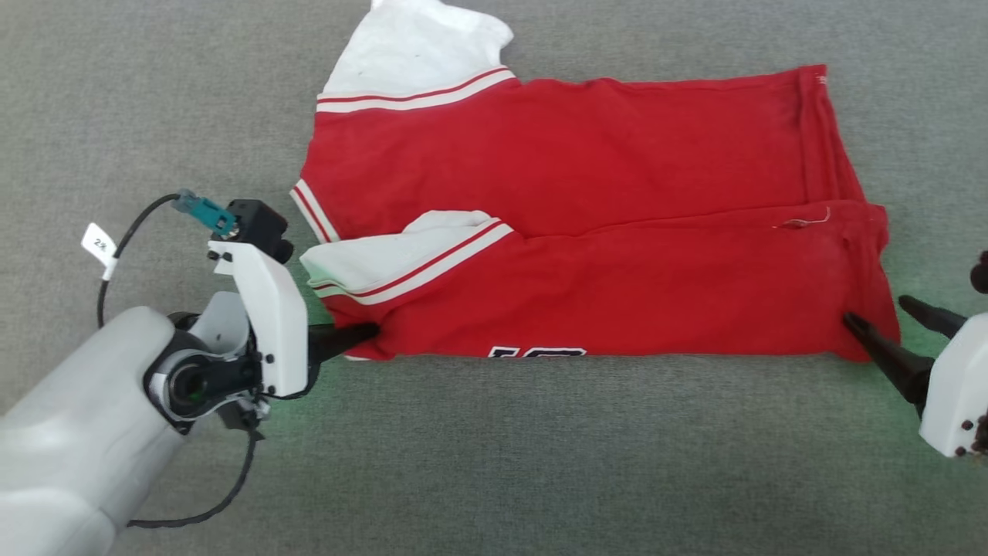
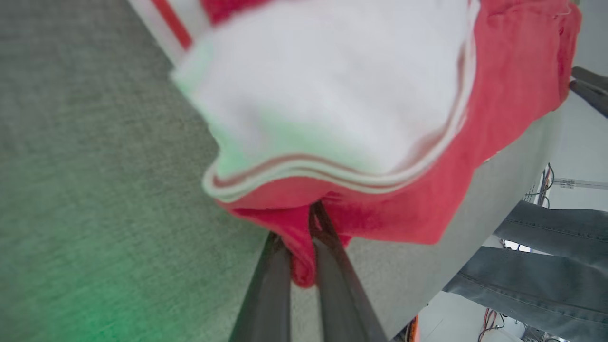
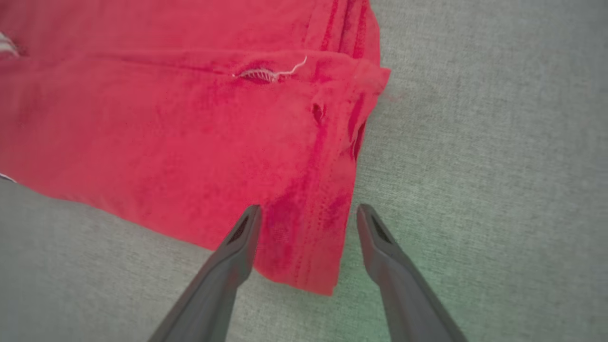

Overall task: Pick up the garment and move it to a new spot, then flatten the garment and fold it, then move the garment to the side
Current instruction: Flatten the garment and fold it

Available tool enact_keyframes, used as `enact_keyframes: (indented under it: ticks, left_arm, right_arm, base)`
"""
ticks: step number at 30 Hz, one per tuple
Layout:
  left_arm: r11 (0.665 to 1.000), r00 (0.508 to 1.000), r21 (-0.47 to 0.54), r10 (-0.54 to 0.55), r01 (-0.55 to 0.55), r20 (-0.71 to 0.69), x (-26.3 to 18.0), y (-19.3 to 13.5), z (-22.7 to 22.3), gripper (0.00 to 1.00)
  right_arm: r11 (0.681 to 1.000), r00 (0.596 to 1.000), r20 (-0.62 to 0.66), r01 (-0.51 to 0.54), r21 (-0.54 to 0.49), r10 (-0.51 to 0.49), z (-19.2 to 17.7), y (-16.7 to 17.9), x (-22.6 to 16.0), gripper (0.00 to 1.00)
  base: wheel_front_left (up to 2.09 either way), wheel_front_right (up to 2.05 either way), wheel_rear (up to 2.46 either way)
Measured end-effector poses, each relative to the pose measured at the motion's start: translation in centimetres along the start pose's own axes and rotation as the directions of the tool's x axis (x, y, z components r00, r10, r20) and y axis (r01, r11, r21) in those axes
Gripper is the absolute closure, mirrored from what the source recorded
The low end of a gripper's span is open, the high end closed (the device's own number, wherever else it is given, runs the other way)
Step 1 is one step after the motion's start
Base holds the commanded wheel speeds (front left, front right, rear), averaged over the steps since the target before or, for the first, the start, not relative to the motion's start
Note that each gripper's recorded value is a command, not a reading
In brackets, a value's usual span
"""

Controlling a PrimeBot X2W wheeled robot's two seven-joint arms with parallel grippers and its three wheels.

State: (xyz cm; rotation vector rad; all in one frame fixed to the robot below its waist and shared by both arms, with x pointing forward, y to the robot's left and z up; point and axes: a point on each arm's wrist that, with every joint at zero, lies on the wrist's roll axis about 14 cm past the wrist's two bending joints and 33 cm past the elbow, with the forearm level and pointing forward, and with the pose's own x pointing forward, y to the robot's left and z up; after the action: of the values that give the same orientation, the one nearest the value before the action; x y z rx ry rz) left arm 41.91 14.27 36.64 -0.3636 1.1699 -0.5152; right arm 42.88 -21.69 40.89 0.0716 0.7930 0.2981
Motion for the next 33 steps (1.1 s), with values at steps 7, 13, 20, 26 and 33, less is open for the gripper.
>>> enact_keyframes:
  ticks: [7, 13, 20, 26, 33]
  left_arm:
    - [1.000, 0.999, 0.009, -0.012, 0.012, 0.034, 0.0, -0.5, -0.2, 1.00]
    - [1.000, 0.998, 0.010, -0.019, 0.018, 0.066, 0.0, -0.8, -0.2, 1.00]
    - [0.999, 0.990, 0.052, -0.018, 0.011, 0.136, -0.8, -1.3, 0.4, 1.00]
    - [0.998, 0.976, 0.055, -0.031, 0.019, 0.215, -2.4, -1.7, -0.5, 1.00]
    - [0.999, 0.964, 0.050, -0.029, 0.017, 0.264, -5.1, -1.5, -2.1, 1.00]
  right_arm:
    - [0.998, 0.982, -0.189, 0.015, -0.064, -0.026, -2.7, -0.8, 1.4, 0.00]
    - [0.995, 0.970, -0.244, -0.002, -0.102, -0.023, -3.6, -0.4, 2.3, 0.83]
    - [0.995, 0.978, -0.206, -0.003, -0.099, -0.018, -3.1, -0.1, 2.1, 1.00]
    - [0.999, 0.987, -0.162, -0.020, -0.047, 0.012, -3.1, 0.7, 0.7, 1.00]
    - [0.998, 0.987, -0.155, -0.042, -0.039, 0.036, -4.0, 1.9, -1.4, 1.00]
  base:
    - [0.00, 0.00, 0.00]
    - [0.00, 0.00, 0.00]
    - [0.00, 0.00, 0.00]
    - [0.00, 0.00, 0.00]
    - [0.00, 0.00, 0.00]
